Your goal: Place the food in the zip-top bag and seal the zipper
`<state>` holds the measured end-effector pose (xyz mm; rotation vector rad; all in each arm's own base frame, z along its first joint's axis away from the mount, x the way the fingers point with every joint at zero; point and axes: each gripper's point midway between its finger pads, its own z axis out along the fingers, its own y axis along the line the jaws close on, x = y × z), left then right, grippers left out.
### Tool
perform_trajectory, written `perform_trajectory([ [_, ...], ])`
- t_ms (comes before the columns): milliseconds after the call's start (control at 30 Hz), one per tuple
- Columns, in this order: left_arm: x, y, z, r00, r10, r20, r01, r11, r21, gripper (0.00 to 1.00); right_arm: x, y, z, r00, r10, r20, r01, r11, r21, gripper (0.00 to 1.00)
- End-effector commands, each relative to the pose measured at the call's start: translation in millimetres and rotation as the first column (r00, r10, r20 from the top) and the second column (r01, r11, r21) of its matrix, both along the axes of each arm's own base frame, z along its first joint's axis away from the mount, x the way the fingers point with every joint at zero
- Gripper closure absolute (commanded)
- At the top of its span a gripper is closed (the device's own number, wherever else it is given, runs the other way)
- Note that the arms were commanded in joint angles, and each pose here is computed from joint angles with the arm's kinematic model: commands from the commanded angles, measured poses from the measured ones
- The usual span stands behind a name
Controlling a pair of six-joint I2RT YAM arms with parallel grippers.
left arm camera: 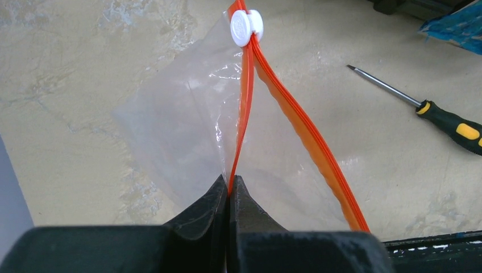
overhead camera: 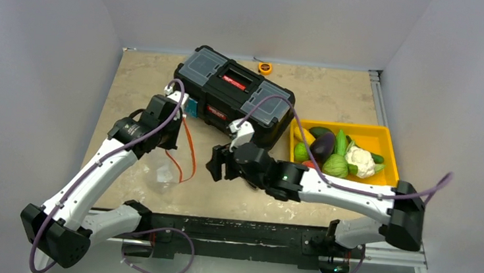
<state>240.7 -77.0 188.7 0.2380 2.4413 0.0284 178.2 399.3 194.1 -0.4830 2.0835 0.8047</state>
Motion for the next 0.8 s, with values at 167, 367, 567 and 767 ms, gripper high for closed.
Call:
perform_trajectory([
  [167,-2,1,1,0.999,0.000,0.034,0.001,1.000,-0.011,1.00,39,-163,15,0.846,-0.523,0.105,0.521,0.852,0.043,0.43],
  [367,-3,0,-1,1.000,-0.007,0.020,0.007,1.000,-0.014,1.00,76,-267,1,0.623,-0.781,0.042,0.780,0.624,0.050,0.48],
  [567,-3,-1,-1,1.000,-0.008,0.024,0.008,1.000,-0.018,1.00,101,-328,-13,0.441,-0.894,0.078,0.897,0.437,-0.062,0.44],
  [767,-3,-3,0,1.000,-0.014,0.023,0.015,1.000,-0.027,1.00,126,-354,-24,0.366,-0.921,0.133,0.922,0.339,-0.186,0.02],
])
